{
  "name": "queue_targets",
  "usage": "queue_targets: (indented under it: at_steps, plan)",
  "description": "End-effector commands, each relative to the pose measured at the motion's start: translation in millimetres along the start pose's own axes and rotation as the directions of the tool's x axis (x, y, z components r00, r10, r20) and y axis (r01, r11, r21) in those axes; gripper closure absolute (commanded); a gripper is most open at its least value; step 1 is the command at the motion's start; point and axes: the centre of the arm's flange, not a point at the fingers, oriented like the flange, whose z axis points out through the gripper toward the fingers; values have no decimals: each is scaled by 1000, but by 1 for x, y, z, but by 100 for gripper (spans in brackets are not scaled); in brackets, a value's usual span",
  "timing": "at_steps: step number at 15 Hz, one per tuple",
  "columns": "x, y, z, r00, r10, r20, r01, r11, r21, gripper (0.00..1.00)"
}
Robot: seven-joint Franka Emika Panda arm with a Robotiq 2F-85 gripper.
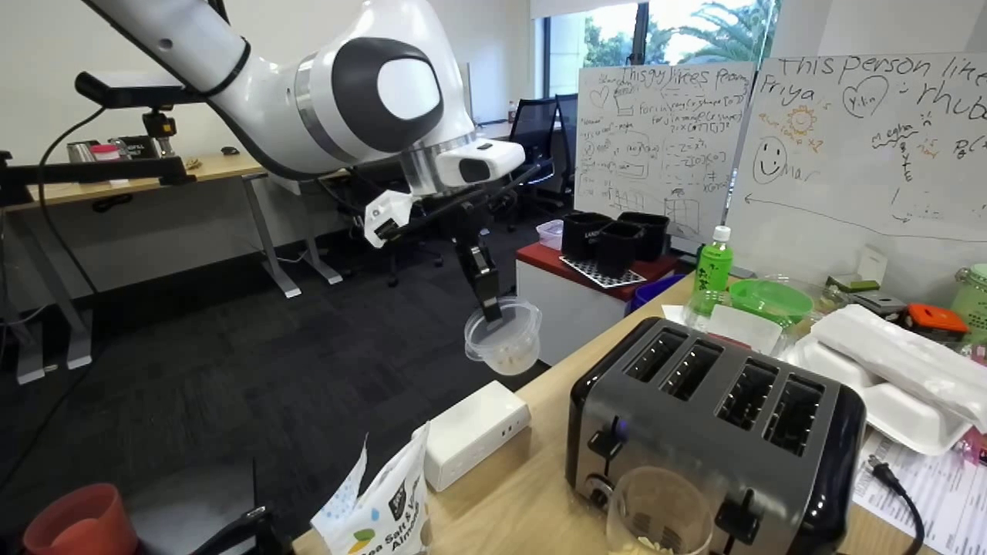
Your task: Put the cup on the white machine
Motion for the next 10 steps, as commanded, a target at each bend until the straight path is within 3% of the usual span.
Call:
queue_targets:
  at_steps: [1,5,10]
  plan:
    - [-6,-21,9,992,-125,-18,126,991,53,98]
    - [-22,-29,35,973,-215,85,205,973,106,98]
    - [-40,-38,73,925,-321,203,296,944,144,98]
